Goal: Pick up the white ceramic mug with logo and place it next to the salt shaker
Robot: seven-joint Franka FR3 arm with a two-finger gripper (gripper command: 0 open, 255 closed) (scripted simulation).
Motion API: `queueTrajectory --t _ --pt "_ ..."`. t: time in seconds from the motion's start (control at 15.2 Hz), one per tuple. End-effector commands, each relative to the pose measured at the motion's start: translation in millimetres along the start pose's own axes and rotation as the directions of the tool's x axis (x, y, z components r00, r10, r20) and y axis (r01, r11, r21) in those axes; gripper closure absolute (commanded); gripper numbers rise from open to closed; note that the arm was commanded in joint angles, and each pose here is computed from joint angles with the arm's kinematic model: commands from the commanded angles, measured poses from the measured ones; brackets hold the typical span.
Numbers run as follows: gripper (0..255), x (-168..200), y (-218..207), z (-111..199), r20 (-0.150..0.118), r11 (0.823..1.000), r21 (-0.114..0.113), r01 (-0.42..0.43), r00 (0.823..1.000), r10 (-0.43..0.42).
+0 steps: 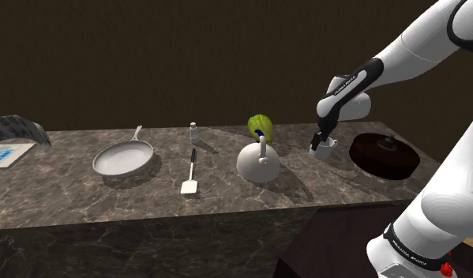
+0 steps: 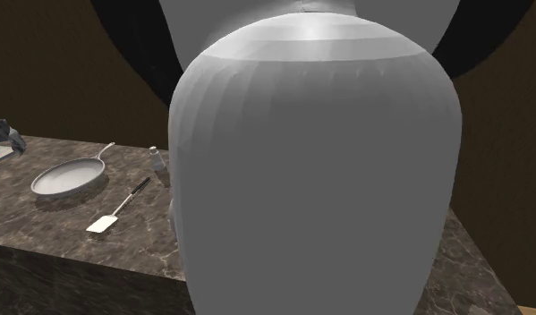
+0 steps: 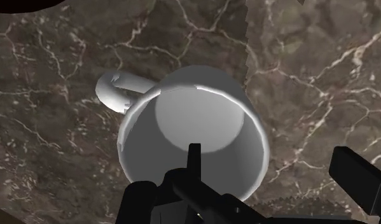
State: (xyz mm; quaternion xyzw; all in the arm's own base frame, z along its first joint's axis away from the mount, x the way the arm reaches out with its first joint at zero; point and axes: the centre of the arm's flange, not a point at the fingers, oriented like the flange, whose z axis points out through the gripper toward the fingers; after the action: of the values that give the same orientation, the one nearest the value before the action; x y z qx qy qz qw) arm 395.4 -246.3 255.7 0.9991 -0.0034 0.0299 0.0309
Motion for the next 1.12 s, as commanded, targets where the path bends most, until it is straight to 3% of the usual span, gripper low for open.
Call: queueTrajectory --t 0.0,0.13,0.66,0.73,1.06 --pt "0 0 1 11 0.000 1.000 -0.001 0.000 1.000 0.000" --pt "0 0 1 25 0.000 1.000 -0.001 0.000 1.000 0.000" --pt "0 0 1 24 0.000 1.000 -0.001 0.000 1.000 0.000" --pt "255 0 1 24 0.000 1.000 -0.001 0.000 1.000 0.000" --pt "255 0 1 24 0.000 1.000 -0.001 0.000 1.000 0.000"
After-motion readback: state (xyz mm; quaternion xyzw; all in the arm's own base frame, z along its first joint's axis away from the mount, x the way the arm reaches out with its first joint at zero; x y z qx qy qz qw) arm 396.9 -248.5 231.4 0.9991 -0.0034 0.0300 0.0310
